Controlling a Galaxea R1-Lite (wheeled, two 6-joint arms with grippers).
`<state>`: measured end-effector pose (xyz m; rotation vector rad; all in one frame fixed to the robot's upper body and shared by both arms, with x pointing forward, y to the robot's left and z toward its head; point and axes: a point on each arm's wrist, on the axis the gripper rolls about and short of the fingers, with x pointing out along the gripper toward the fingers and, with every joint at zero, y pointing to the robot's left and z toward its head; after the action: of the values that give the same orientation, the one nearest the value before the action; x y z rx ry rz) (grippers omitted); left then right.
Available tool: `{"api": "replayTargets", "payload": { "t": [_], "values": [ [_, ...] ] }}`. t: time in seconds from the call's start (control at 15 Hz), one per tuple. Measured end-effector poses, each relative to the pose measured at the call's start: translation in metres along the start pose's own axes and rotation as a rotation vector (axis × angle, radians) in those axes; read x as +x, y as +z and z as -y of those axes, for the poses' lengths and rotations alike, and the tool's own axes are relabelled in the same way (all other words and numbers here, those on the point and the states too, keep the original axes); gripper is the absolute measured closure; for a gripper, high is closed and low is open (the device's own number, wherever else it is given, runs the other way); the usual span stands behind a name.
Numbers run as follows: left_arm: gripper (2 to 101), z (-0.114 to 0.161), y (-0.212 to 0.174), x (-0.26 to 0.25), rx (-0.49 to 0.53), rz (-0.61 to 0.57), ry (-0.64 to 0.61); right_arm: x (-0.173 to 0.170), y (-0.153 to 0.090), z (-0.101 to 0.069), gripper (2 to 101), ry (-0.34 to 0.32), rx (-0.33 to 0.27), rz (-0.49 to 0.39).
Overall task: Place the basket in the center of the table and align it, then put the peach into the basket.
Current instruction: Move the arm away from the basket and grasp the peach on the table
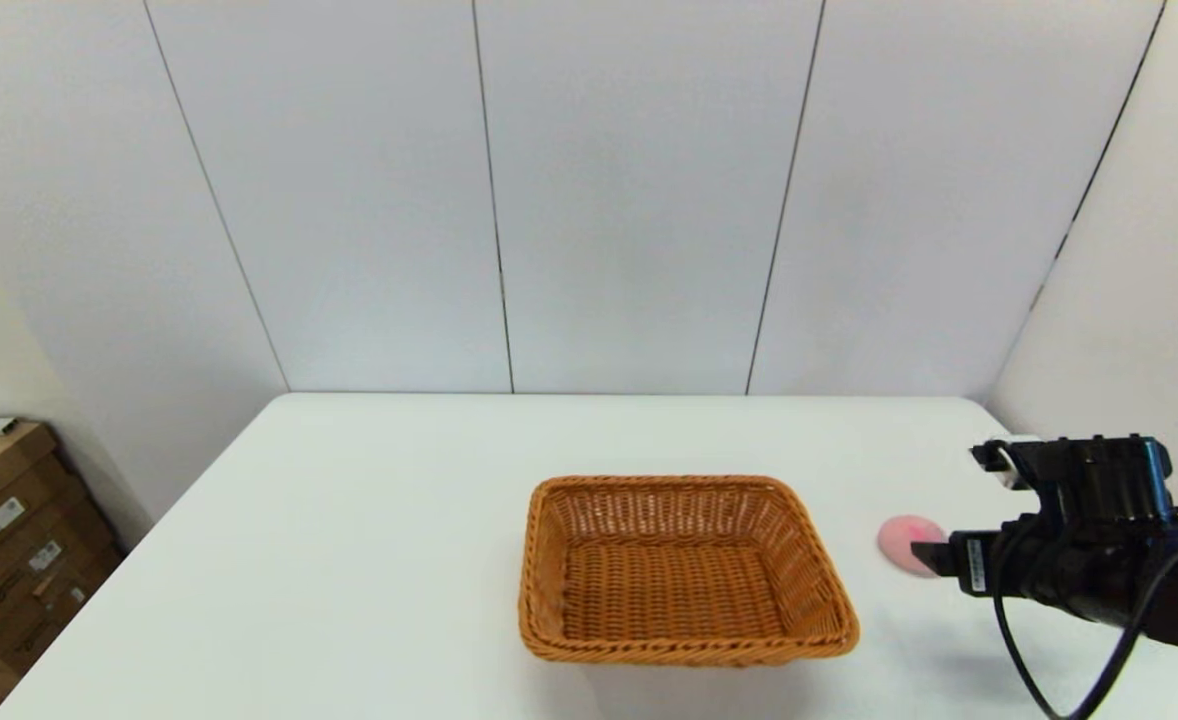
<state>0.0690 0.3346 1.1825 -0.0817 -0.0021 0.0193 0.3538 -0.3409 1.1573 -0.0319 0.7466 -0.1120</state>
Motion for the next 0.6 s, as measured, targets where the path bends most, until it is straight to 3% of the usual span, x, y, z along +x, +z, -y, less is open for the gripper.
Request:
{"api": "replayTargets", "payload": {
  "t": [0.6],
  "values": [
    [5.4,0.0,0.0,0.0,-0.004,0.0,0.0,0.044,-0.012,-0.003,5.2,0.027,0.043,-0.004]
  ]
}}
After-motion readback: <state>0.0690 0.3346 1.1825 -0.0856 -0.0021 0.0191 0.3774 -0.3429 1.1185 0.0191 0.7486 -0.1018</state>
